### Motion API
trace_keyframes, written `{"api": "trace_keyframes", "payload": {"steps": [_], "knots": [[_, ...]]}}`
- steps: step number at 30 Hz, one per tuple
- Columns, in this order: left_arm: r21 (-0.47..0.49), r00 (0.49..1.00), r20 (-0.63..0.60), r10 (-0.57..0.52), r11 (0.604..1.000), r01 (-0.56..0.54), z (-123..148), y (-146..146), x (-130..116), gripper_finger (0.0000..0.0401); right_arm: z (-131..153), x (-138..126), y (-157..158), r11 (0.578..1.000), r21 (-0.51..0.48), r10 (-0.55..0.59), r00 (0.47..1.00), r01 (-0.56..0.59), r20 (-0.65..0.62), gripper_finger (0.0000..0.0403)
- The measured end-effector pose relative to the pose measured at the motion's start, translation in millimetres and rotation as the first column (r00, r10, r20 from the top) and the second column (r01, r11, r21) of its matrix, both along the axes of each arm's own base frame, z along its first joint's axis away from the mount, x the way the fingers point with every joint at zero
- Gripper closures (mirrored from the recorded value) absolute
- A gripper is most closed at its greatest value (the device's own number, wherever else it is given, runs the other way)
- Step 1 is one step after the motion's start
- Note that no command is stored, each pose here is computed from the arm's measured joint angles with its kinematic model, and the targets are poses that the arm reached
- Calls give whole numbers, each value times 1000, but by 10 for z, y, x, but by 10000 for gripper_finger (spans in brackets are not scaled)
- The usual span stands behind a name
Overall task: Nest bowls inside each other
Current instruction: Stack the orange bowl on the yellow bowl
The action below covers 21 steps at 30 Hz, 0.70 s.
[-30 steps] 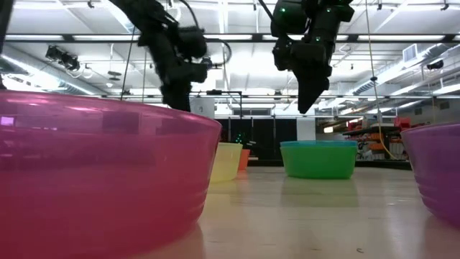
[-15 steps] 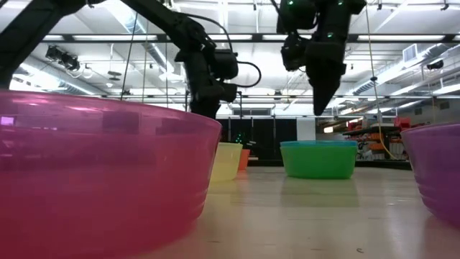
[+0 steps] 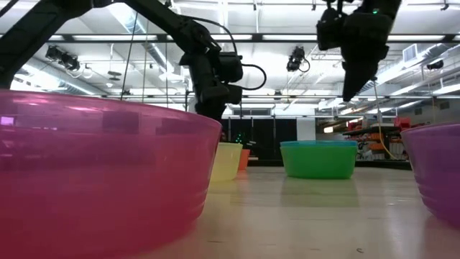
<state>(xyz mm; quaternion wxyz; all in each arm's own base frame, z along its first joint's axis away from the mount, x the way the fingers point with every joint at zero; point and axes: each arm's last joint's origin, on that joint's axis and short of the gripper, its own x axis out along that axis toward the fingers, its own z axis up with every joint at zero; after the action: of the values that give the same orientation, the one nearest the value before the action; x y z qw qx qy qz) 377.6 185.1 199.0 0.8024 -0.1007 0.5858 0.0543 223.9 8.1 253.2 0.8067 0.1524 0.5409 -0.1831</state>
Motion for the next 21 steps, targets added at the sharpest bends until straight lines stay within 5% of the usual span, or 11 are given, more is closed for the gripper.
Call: {"api": "trace_keyframes", "payload": {"steps": [21], "knots": [[-39,996,-91,-15,999,11,-375,-47,80,301,-56,-71,36,999,-17,36,999,-36,20,297]]}}
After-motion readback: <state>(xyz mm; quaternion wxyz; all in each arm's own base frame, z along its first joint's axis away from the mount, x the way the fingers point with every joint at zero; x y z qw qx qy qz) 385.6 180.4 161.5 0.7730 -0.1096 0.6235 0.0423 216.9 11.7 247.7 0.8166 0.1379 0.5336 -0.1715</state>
